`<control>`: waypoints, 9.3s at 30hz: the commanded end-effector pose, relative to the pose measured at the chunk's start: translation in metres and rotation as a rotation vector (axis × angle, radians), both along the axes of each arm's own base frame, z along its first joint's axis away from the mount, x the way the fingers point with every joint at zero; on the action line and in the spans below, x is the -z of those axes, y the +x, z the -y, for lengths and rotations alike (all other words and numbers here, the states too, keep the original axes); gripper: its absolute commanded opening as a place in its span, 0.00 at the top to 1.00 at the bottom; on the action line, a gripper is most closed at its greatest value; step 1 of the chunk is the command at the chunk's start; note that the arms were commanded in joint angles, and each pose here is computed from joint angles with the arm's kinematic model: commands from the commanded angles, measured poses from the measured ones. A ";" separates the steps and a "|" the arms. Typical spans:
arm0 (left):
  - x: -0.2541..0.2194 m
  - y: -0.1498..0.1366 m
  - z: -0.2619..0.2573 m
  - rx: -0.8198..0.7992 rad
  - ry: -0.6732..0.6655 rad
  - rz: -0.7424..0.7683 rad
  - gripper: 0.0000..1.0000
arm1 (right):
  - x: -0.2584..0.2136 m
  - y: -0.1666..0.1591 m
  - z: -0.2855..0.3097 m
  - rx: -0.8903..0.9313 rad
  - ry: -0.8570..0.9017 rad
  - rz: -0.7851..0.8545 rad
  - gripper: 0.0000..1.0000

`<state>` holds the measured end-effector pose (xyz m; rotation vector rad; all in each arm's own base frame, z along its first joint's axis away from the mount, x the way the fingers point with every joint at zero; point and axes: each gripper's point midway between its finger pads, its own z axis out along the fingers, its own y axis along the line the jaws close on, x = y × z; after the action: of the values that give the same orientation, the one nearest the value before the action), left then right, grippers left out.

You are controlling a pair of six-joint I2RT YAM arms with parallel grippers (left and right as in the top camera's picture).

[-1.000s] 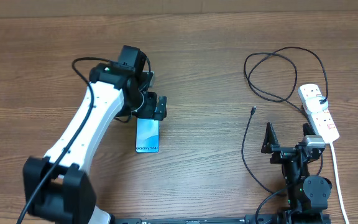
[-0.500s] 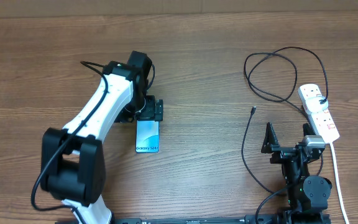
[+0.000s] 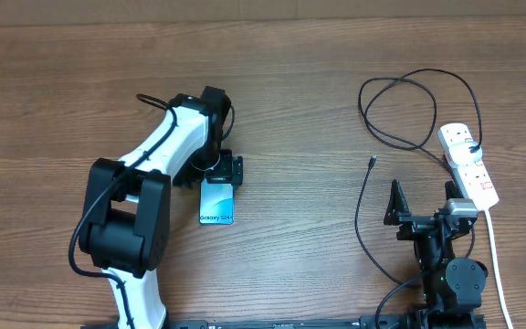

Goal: Plug charger to phone and switch on socket
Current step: 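Move the left gripper forward over the blue-screened phone, then lower the left gripper and close it on the phone's bottom edge, then lift the phone with the left gripper and tilt it upright, then reach the right gripper toward the phone held by the left gripper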

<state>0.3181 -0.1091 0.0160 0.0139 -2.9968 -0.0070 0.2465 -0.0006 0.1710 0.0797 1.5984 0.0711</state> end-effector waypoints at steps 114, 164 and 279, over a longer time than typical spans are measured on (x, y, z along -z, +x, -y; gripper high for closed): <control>-0.105 -0.001 0.076 -0.161 -0.599 -0.206 0.68 | 0.001 0.000 0.000 0.001 -0.001 0.006 0.00; -0.178 0.013 0.103 -0.257 -1.125 -0.271 0.75 | 0.001 0.000 0.000 0.001 -0.001 0.006 0.00; -0.212 0.063 0.086 -0.502 -0.442 0.153 0.83 | -0.025 0.061 -0.216 -0.592 0.849 -0.341 0.01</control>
<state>0.3835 -0.1877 0.2047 0.6997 -2.9615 0.6558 0.2907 0.2217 0.1965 0.1625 1.8283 1.3024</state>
